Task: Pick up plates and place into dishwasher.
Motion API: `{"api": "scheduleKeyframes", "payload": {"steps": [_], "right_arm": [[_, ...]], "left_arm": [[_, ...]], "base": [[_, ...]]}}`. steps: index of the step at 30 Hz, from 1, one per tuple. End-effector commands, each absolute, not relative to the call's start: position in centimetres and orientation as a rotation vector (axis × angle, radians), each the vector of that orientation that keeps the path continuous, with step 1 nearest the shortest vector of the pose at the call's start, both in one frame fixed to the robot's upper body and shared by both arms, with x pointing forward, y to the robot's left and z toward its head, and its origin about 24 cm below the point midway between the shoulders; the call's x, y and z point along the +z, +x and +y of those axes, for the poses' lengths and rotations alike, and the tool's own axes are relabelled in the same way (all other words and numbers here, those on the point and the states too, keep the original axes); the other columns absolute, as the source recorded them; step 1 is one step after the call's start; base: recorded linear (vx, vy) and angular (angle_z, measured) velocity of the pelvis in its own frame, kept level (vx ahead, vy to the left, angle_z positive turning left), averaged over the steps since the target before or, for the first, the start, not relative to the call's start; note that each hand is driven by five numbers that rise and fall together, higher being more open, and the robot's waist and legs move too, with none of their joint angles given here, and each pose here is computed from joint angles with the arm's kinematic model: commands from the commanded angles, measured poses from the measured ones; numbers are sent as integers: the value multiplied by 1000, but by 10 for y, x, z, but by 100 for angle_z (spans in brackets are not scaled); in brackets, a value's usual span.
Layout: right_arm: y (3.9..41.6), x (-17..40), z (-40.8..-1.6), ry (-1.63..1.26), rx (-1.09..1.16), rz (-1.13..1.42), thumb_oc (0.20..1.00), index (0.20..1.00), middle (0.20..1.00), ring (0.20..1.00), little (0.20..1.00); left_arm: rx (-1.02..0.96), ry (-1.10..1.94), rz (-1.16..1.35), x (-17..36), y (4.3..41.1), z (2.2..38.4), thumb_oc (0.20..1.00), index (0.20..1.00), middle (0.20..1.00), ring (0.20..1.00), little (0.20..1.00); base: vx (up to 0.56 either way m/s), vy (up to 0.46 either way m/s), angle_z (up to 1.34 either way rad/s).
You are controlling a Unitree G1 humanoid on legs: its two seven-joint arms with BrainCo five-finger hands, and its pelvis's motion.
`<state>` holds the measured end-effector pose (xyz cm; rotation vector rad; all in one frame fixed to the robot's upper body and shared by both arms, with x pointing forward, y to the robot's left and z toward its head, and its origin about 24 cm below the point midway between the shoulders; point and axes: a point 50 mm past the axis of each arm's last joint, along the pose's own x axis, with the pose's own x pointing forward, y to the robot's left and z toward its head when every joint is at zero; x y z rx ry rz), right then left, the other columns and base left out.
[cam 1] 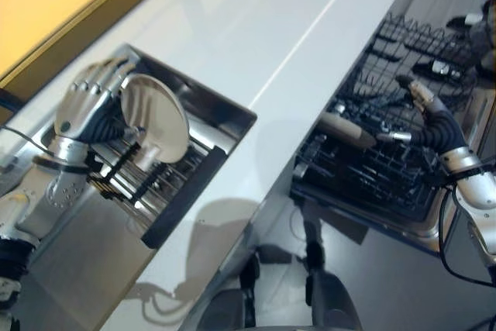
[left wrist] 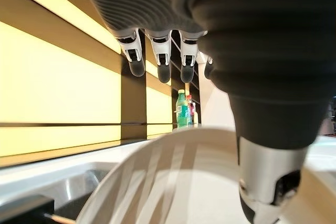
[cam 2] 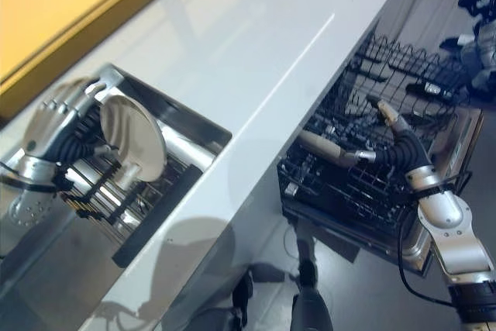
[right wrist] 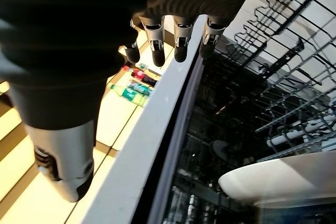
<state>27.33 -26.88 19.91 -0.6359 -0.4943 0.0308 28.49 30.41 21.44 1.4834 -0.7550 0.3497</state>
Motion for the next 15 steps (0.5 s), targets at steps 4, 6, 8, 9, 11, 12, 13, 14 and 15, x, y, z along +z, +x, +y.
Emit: {"api": "scheduleKeyframes", "payload": {"steps": [4,6,8,9,11,12,13,14,15], "right_arm": [[277,230,-254,-658,56,-625,1000,1000,1000,1000,1000],[278,231,-254,-665,57,-628,1000,1000,1000,1000,1000],[278,233,-255,-671,54,-629,1000,1000,1000,1000,1000],[278,233,-256,-669,56,-628,1000,1000,1000,1000,1000],[278,232,-256,-670,55,-624,1000,1000,1000,1000,1000],[279,232,-256,-673,54,-621,1000,1000,1000,1000,1000],[280,233,-256,-675,55,-619,1000,1000,1000,1000,1000],[280,233,-256,-677,55,-620,1000,1000,1000,1000,1000],[281,235,-255,-680,57,-624,1000,1000,1000,1000,1000]], "left_arm": [[390,1700,-825,243,288,306,1000,1000,1000,1000,1000],[400,1711,-834,243,290,306,1000,1000,1000,1000,1000],[463,1733,-893,248,289,307,1000,1000,1000,1000,1000],[500,1725,-912,251,288,308,1000,1000,1000,1000,1000],[584,1726,-945,254,288,311,1000,1000,1000,1000,1000],[604,1728,-947,253,288,313,1000,1000,1000,1000,1000],[612,1735,-945,251,290,312,1000,1000,1000,1000,1000],[608,1741,-944,250,291,311,1000,1000,1000,1000,1000],[593,1751,-938,249,293,308,1000,1000,1000,1000,1000]], "base": [[-20,56,-3],[-1,77,-1],[4,77,-2],[5,67,-2],[3,78,-3],[1,95,-3],[-4,84,-2],[-16,78,-1],[-43,78,-6]]}}
